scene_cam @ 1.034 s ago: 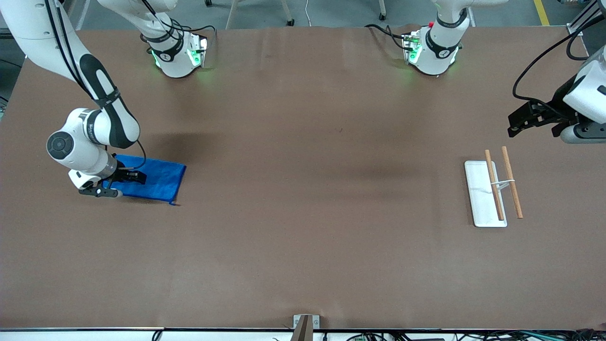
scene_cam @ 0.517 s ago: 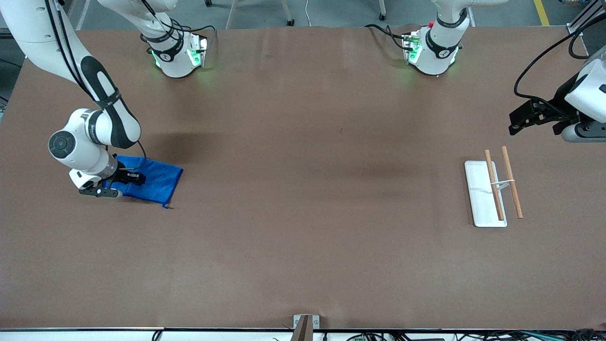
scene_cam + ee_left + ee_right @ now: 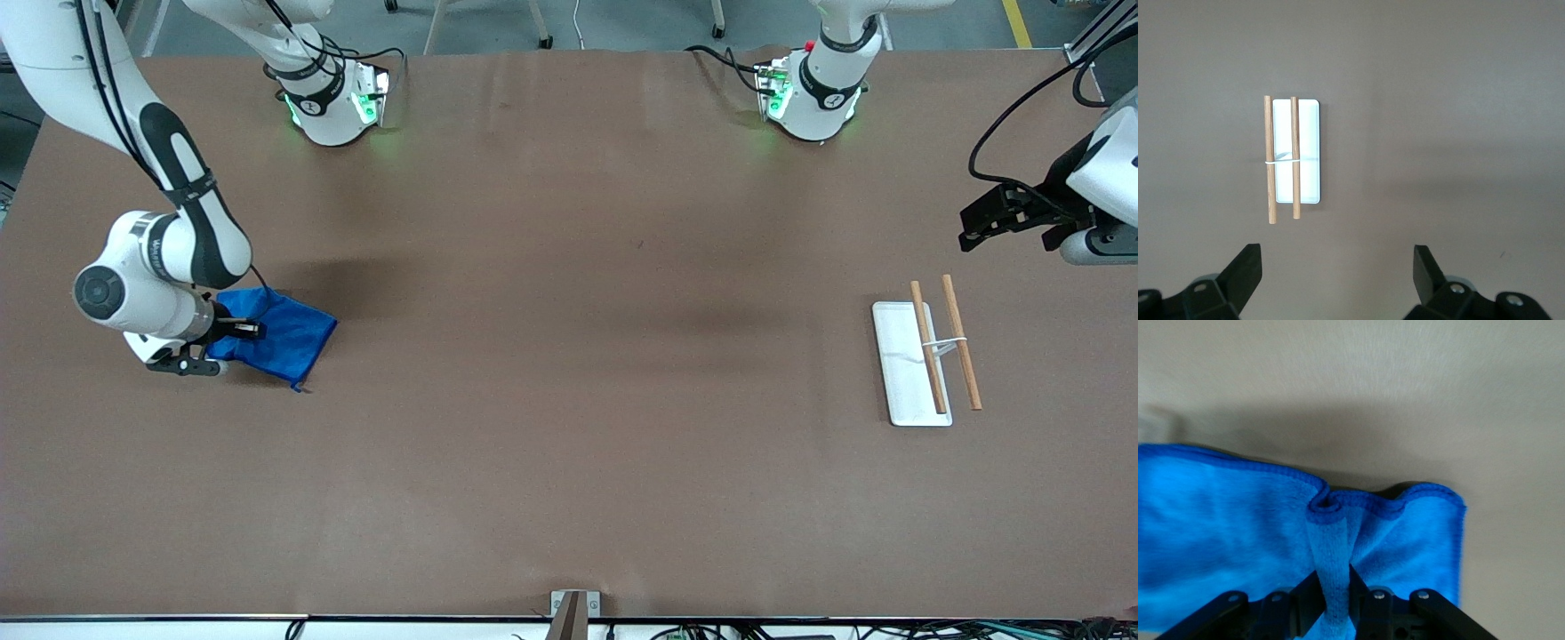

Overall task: Right arm passes towel to left arm to hang
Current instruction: 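Grasp the towel edge with the right gripper and lift it, then carry the towel toward the middle while the left gripper approaches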

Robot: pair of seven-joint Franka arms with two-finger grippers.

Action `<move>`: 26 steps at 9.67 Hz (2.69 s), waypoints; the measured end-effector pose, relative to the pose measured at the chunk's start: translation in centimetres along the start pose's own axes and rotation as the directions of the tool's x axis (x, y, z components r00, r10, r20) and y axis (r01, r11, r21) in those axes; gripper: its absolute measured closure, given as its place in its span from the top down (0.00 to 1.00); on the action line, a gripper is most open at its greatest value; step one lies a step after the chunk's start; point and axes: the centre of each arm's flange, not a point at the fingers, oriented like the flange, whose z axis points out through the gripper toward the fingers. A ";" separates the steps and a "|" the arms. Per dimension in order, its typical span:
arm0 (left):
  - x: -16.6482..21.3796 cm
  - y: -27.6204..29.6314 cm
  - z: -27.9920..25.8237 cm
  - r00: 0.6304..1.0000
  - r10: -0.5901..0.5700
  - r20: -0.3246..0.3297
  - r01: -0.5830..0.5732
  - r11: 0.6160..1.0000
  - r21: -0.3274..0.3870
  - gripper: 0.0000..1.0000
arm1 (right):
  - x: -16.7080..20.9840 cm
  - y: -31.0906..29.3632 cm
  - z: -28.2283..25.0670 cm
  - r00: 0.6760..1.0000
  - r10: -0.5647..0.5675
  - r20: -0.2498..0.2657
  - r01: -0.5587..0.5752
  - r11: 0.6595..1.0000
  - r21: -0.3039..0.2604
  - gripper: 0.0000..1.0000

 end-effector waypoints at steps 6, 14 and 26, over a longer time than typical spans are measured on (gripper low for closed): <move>0.0 0.1 -0.1 0.999 0.051 -0.005 -0.051 0.999 0.000 1.00 | 0.9 -4.7 -15.5 0.994 0.025 0.108 -0.056 0.954 0.296 0.14; -0.9 7.4 -0.3 0.988 0.154 0.000 -0.150 0.965 -0.216 1.00 | -4.4 -32.2 -16.9 0.978 -0.103 0.180 -0.092 0.562 0.822 0.14; -1.0 19.9 18.8 0.884 0.427 0.190 -0.066 0.517 -0.854 1.00 | -13.7 -48.1 -21.7 0.966 -0.163 0.201 -0.186 0.102 0.977 0.14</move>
